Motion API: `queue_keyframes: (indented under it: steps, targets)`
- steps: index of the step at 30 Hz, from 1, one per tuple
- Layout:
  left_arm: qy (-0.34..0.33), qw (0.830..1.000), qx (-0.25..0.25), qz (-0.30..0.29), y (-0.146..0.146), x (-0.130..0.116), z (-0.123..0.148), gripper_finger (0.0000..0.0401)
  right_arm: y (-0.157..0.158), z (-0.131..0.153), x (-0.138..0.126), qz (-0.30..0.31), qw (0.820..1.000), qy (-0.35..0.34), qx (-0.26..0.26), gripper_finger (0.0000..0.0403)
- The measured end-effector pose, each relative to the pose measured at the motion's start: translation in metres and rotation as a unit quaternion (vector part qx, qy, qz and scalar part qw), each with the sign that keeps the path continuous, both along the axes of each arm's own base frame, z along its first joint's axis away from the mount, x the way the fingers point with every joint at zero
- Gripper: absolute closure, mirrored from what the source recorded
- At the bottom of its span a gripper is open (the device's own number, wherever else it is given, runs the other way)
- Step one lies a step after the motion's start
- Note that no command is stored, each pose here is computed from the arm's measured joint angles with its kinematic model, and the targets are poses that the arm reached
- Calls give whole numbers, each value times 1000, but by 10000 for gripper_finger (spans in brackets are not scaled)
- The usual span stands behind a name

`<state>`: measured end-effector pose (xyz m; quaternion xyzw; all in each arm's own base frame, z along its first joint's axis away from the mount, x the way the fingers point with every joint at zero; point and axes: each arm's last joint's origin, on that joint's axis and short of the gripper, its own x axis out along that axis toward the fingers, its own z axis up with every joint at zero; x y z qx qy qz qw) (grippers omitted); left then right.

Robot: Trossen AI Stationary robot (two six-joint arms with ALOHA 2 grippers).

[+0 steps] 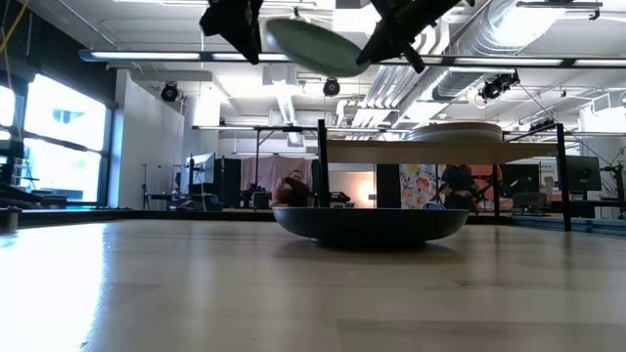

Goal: Place and stack plates onto a shelf
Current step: Put the green plate on the shelf

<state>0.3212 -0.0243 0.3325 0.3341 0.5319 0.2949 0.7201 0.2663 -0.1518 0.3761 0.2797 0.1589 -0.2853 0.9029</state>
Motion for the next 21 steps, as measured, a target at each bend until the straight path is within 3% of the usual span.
queue_keyframes:
  steps: [9,21]
  targets:
    - [-52,998,-14,20,-11,-1,0,251,-9,15,-37,-35,999,8,-11,401]
    - [-158,981,-52,99,-11,-1,0,253,-21,-2,-61,-65,995,72,32,403]
